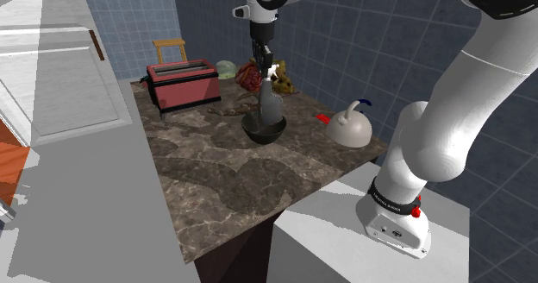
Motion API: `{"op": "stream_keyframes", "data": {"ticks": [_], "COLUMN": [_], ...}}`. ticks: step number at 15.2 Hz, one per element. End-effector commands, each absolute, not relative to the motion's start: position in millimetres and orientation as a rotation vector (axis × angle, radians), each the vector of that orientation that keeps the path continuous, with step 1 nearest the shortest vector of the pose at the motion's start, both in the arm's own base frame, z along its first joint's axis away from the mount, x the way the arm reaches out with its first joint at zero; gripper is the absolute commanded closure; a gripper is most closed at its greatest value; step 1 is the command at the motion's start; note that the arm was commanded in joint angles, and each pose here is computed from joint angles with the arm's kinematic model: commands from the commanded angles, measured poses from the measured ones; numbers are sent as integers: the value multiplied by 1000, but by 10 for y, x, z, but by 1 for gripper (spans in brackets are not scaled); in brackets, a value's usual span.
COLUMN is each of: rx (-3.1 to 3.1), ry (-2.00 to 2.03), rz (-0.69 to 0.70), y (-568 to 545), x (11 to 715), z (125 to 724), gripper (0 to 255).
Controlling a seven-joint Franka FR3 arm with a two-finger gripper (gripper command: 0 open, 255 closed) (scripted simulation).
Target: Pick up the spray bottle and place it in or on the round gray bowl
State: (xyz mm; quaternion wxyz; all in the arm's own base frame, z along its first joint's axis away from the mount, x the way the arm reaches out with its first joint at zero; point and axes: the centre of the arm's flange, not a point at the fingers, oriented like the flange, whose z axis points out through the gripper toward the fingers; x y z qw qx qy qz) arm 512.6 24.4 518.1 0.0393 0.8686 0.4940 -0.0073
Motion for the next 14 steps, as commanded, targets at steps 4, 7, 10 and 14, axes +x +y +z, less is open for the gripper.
{"op": "stream_keyframes", "data": {"ticks": [4,7,10,14], "rx": [2662,2662,2662,2662], "ry": [1514,1514,1514,1514], "rz": [-22,-22,-22,-22], "y": [244,264,282,282], "x": [5126,5119,5113,5113], "z": [5182,5445,5680,5680], "gripper": [0,0,0,0]}}
